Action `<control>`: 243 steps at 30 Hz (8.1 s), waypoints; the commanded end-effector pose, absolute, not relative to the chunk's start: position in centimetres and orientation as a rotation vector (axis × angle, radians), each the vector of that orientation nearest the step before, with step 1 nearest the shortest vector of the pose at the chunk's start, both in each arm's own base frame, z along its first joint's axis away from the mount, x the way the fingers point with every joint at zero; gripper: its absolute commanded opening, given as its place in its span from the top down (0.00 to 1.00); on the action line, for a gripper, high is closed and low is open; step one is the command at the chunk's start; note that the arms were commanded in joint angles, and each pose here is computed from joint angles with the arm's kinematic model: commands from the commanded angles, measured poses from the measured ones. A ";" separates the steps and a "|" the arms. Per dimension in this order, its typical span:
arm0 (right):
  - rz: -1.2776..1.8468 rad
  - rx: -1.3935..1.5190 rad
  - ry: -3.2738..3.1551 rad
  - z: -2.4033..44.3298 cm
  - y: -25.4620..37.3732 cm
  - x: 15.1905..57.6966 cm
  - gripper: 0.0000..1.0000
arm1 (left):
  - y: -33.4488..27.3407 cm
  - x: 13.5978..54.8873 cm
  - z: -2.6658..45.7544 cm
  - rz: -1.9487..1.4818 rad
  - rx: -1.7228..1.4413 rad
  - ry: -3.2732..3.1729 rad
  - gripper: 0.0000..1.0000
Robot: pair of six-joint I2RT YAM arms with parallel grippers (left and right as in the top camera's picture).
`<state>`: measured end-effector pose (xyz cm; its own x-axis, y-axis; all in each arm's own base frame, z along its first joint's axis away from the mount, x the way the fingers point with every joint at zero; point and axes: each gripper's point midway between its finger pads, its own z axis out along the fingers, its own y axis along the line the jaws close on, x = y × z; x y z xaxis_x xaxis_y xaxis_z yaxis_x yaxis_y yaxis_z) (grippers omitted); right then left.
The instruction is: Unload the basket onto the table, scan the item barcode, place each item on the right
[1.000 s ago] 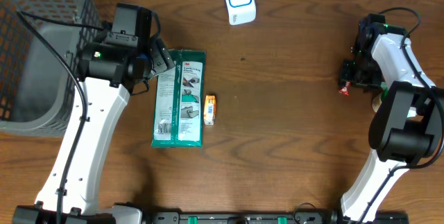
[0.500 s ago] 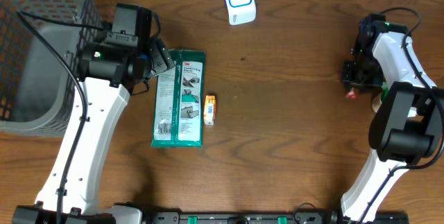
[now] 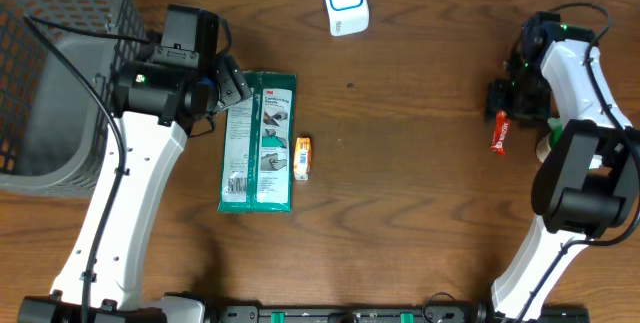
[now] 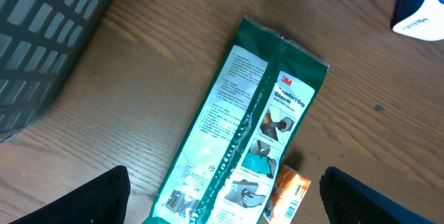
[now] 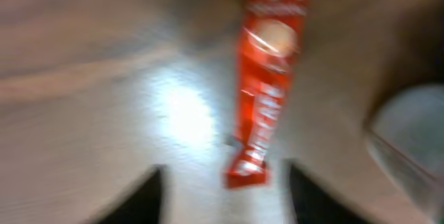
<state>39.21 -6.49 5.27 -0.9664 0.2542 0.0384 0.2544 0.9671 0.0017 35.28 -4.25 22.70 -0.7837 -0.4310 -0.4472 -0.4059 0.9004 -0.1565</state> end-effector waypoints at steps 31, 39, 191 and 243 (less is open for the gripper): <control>0.196 -0.481 -3.113 1.1 -10.4 38.8 0.85 | -3.9 35.3 23.1 -0.056 -0.603 2.568 0.12; -0.451 -0.299 -3.129 8.3 -0.7 41.7 0.71 | -3.9 35.3 23.1 -0.056 -0.603 2.568 0.12; -0.241 -0.368 -3.036 4.7 4.5 30.2 0.87 | -3.9 35.3 23.1 -0.056 -0.603 2.568 0.12; -0.739 -0.230 -3.175 3.0 9.7 31.8 0.56 | -3.9 35.3 23.1 -0.056 -0.603 2.568 0.12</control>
<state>32.16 9.58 3.50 -0.9835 0.1479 -0.1038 0.0888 0.8961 0.4349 35.28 -4.24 22.71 -0.7836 -0.4310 -0.4474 -0.4060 0.9004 -0.1563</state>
